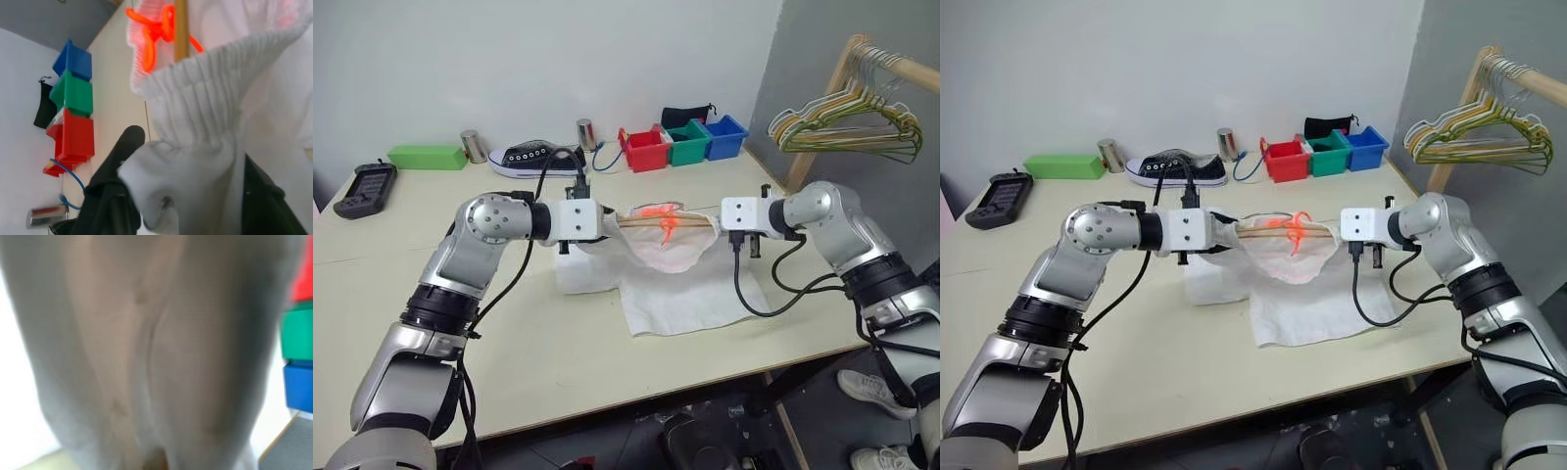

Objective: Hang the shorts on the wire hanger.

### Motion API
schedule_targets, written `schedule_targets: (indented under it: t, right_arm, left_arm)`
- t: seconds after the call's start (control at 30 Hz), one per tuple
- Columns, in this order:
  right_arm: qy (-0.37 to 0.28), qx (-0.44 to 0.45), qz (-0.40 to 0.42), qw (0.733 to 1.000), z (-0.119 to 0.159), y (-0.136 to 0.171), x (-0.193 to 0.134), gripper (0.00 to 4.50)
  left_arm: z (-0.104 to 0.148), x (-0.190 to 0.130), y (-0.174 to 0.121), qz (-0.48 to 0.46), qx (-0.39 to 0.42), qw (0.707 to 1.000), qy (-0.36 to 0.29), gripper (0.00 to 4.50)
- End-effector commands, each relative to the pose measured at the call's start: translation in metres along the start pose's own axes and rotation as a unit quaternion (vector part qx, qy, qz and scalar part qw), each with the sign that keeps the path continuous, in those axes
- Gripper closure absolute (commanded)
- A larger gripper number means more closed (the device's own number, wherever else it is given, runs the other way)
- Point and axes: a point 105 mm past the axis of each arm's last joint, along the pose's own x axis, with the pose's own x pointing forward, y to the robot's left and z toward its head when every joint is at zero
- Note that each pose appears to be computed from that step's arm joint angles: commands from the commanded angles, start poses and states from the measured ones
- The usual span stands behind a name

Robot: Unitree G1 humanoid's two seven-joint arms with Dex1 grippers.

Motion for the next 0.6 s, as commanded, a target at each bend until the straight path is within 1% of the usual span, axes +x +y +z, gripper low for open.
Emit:
schedule_targets:
  t: [0.03, 0.1, 0.13, 0.17, 0.27, 0.3, 0.43, 0.5, 0.6]
  right_arm:
    - [-0.019, 0.039, -0.029, 0.999, 0.005, -0.007, -0.009, 4.5]
    - [-0.018, 0.055, -0.031, 0.998, 0.002, -0.005, -0.01, 4.5]
    - [-0.019, 0.069, -0.031, 0.997, 0.0, -0.003, -0.01, 4.5]
    - [-0.019, 0.088, -0.031, 0.995, -0.002, -0.001, -0.01, 4.5]
    - [-0.02, 0.131, -0.034, 0.991, -0.008, 0.006, -0.012, 4.5]
    - [-0.024, 0.161, -0.035, 0.986, -0.01, 0.009, -0.013, 4.5]
    - [-0.027, 0.249, -0.047, 0.967, -0.017, 0.022, -0.019, 4.5]
    - [-0.026, 0.284, -0.053, 0.957, -0.019, 0.029, -0.022, 4.5]
    - [-0.027, 0.361, -0.068, 0.93, -0.021, 0.041, -0.028, 4.5]
  left_arm:
    - [0.026, -0.014, 0.018, 0.009, -0.001, 0.999, -0.046, 1.53]
    - [0.024, -0.02, 0.014, -0.014, -0.005, 0.999, -0.037, 1.22]
    - [0.022, -0.024, 0.013, -0.024, -0.01, 0.999, -0.031, 0.95]
    - [0.021, -0.028, 0.014, -0.027, -0.015, 0.999, -0.024, 0.78]
    - [0.019, -0.037, 0.02, -0.02, -0.026, 0.999, -0.014, 0.12]
    - [0.019, -0.04, 0.028, 0.001, -0.037, 0.999, -0.019, 0.01]
    - [0.019, -0.046, 0.051, 0.066, -0.089, 0.993, -0.044, 0.01]
    - [0.019, -0.046, 0.056, 0.085, -0.107, 0.989, -0.055, 0.01]
    - [0.023, -0.041, 0.055, 0.104, -0.136, 0.982, -0.082, 0.01]
